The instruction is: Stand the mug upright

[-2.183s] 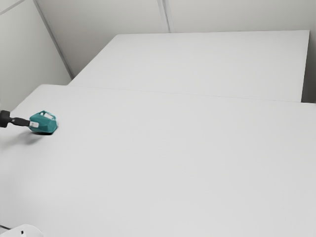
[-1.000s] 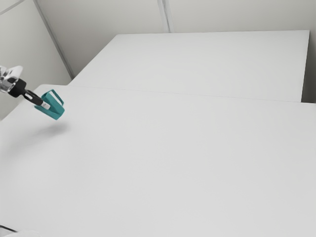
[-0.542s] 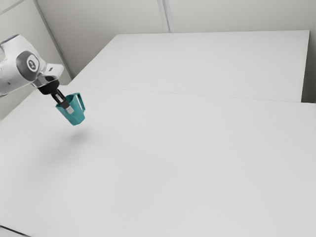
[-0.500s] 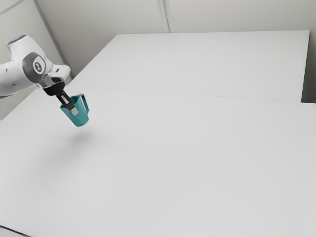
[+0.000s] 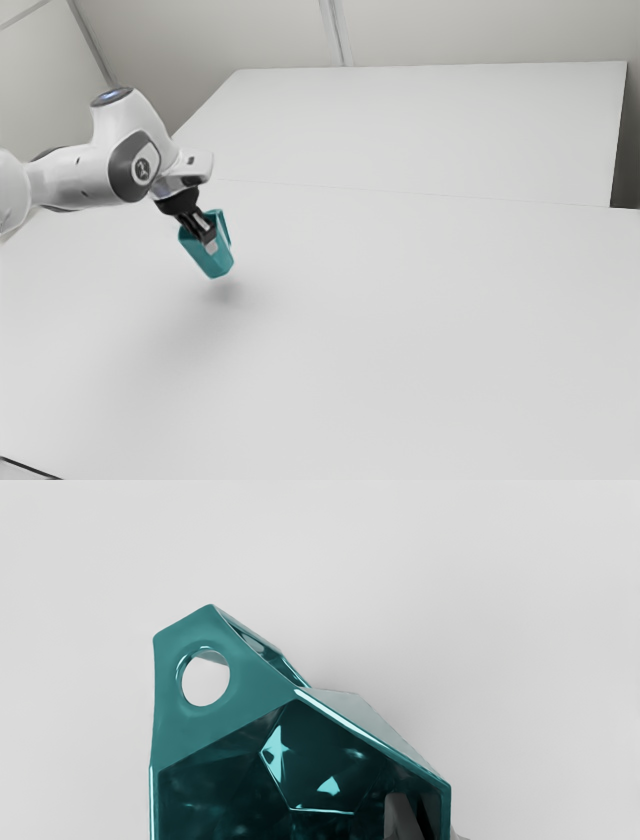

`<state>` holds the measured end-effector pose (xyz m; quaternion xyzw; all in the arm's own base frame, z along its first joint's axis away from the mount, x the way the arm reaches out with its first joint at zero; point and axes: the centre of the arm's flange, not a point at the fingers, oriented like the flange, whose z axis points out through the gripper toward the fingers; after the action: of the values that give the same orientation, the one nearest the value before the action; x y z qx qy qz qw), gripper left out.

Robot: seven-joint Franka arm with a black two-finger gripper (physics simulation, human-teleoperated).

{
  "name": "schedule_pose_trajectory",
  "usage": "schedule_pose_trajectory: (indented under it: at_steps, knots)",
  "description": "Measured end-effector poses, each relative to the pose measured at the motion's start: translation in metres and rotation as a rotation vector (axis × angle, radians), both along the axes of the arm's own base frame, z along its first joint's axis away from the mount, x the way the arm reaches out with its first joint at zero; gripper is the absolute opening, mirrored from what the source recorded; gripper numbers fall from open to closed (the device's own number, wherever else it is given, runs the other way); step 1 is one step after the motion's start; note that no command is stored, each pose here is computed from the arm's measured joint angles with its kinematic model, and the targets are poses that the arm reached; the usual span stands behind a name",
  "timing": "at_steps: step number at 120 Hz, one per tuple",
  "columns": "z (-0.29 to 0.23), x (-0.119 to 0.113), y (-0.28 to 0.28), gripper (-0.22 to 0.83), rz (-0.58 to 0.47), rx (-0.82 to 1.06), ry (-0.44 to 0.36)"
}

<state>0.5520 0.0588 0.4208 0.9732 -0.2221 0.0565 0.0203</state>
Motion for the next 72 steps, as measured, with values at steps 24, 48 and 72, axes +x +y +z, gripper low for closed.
schedule_pose_trajectory:
  at_steps: [24,48,72]
  knots:
    - [-0.013,-0.009,-0.057,-0.17,0.029,0.014,0.04]
    - [-0.025,-0.025,-0.094,-0.17,0.082,0.023,0.087]
    - [-0.042,-0.031,-0.079,-0.17,0.198,0.031,0.092]
